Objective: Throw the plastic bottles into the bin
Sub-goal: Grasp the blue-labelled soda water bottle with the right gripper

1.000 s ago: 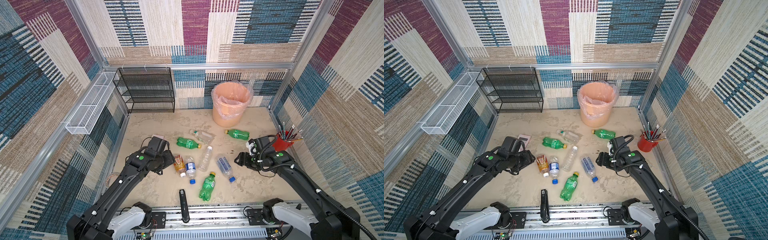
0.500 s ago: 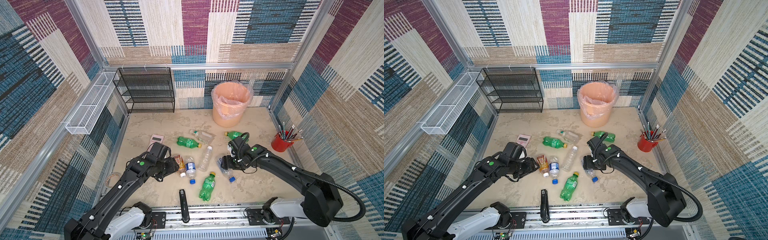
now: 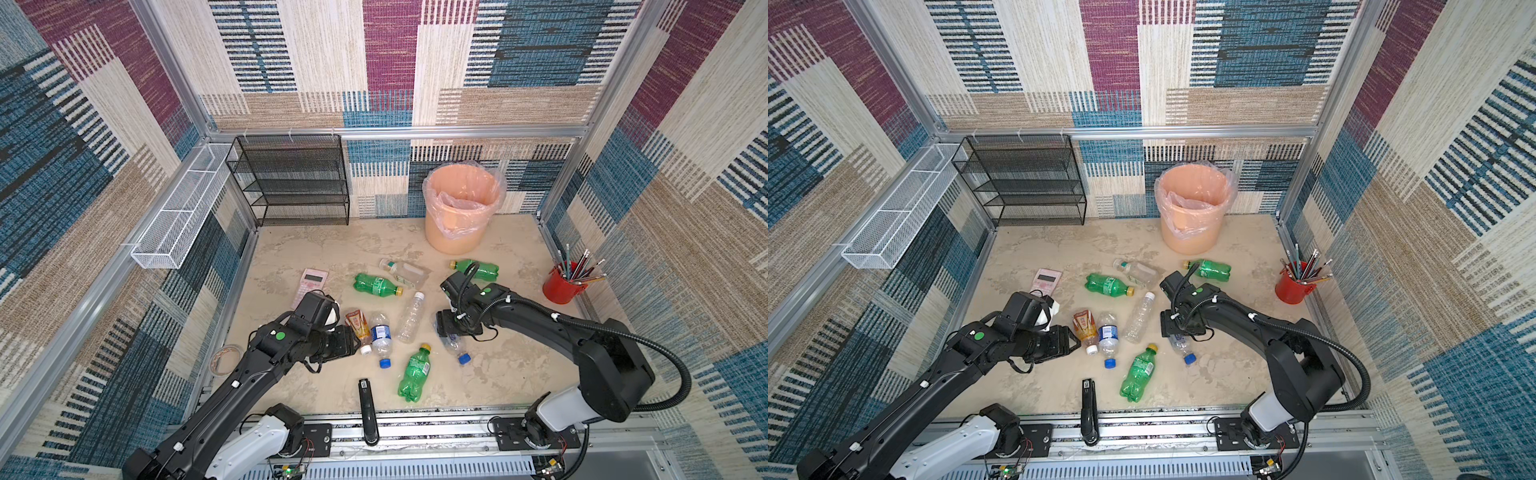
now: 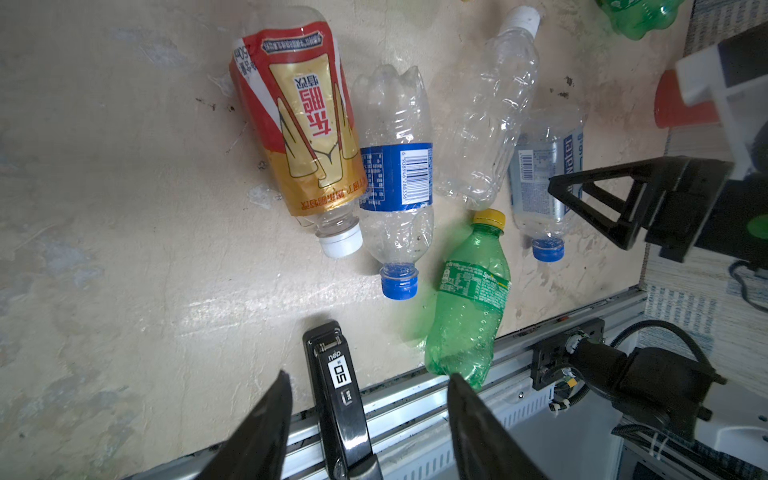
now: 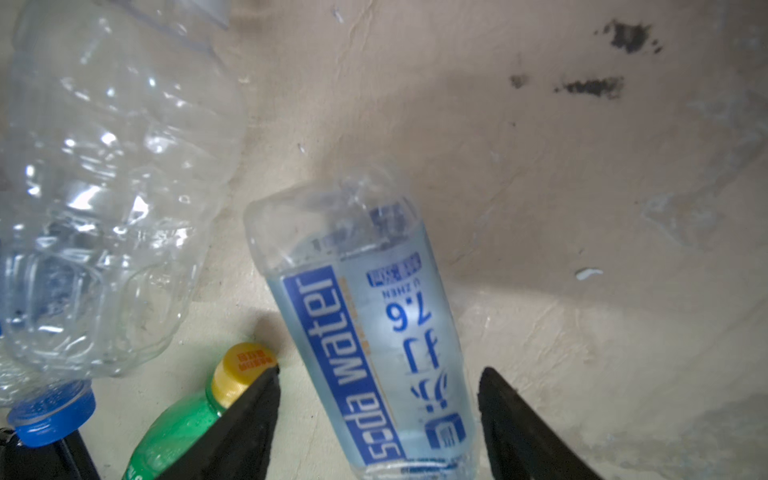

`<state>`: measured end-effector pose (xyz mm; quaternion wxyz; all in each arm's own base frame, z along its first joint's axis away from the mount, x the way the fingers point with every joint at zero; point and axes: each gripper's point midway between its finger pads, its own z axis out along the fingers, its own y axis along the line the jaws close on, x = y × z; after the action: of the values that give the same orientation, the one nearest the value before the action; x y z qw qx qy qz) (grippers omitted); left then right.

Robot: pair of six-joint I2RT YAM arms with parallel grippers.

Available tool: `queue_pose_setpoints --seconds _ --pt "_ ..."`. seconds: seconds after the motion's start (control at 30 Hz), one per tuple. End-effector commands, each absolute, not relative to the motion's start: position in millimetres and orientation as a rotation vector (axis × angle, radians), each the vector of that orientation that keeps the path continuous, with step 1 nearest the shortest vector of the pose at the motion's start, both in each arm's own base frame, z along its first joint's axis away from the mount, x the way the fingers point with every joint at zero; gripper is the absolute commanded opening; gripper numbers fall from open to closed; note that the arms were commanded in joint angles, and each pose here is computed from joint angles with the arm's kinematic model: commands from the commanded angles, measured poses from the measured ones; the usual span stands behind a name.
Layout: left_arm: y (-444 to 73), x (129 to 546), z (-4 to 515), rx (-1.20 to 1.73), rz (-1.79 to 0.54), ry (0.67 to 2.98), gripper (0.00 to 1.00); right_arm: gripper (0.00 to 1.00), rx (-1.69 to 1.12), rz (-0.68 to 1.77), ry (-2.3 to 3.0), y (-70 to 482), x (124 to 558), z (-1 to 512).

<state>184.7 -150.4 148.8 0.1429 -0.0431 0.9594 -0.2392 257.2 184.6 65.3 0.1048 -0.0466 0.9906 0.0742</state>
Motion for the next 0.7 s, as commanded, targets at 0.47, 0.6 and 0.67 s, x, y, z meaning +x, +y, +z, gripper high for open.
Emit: queue_pose_setpoints --seconds 0.47,0.6,0.67 --pt "-161 208 166 -0.033 -0.669 2.743 0.61 0.46 -0.122 0.177 2.824 181 275 81" --pt "-163 212 171 -0.023 -0.675 2.717 0.61 0.46 0.017 0.34 2.727 184 271 111" --pt "-164 216 174 -0.019 -0.677 2.699 0.61 0.46 0.09 0.452 2.643 186 271 128"
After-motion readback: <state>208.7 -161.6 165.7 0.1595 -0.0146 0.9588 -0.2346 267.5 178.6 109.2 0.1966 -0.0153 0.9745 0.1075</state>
